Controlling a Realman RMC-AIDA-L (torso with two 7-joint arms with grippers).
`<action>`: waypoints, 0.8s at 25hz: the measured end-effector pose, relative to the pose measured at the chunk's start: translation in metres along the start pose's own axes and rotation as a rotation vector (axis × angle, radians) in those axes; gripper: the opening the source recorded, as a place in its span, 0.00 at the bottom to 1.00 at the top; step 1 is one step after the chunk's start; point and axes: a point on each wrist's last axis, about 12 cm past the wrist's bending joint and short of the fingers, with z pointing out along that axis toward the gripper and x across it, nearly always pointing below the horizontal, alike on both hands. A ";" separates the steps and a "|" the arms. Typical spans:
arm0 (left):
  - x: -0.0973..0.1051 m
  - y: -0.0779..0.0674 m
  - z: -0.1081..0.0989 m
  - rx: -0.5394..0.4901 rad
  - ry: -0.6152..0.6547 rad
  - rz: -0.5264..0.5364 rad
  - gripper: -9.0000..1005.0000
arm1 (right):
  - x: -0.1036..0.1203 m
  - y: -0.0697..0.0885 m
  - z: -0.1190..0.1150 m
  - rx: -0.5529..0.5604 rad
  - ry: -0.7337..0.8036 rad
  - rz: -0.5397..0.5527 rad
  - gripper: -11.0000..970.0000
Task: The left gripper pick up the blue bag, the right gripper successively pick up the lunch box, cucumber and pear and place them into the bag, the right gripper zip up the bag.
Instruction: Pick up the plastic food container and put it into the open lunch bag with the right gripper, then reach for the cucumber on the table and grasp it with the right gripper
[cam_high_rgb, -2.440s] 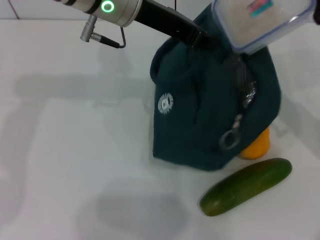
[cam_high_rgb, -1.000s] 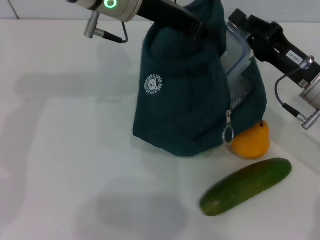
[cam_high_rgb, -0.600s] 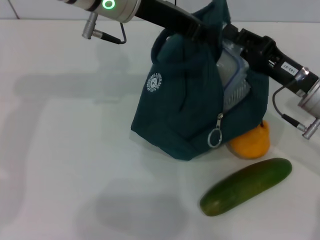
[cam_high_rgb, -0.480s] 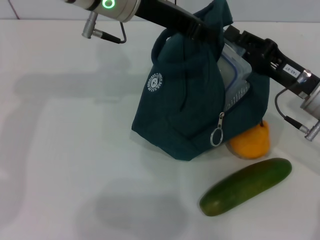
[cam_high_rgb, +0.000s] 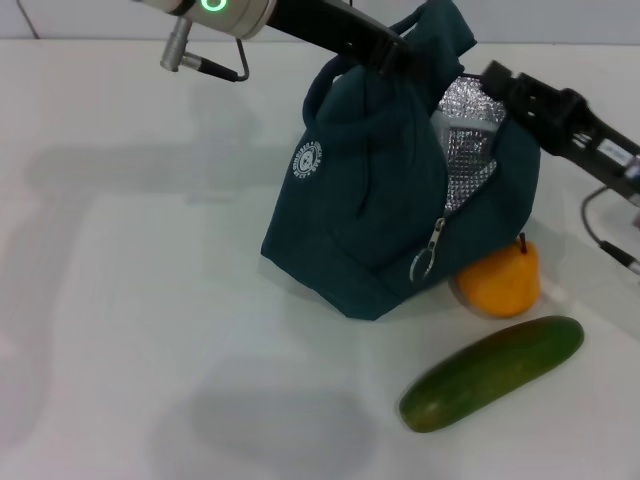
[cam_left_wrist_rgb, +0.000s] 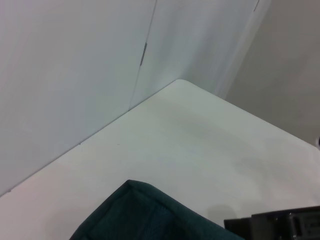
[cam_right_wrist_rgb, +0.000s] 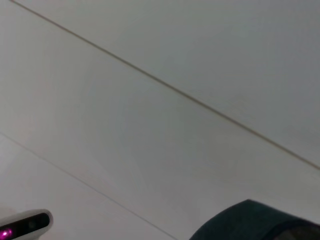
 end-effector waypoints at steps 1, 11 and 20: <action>0.000 0.000 -0.001 -0.002 -0.001 -0.001 0.06 | -0.001 0.000 -0.003 0.001 -0.004 -0.006 0.19; 0.005 0.005 -0.004 -0.016 -0.005 -0.017 0.06 | -0.026 0.010 -0.058 -0.079 -0.097 -0.163 0.29; 0.019 0.014 -0.011 -0.038 -0.023 -0.067 0.06 | -0.027 0.038 -0.123 -0.214 0.040 -0.620 0.47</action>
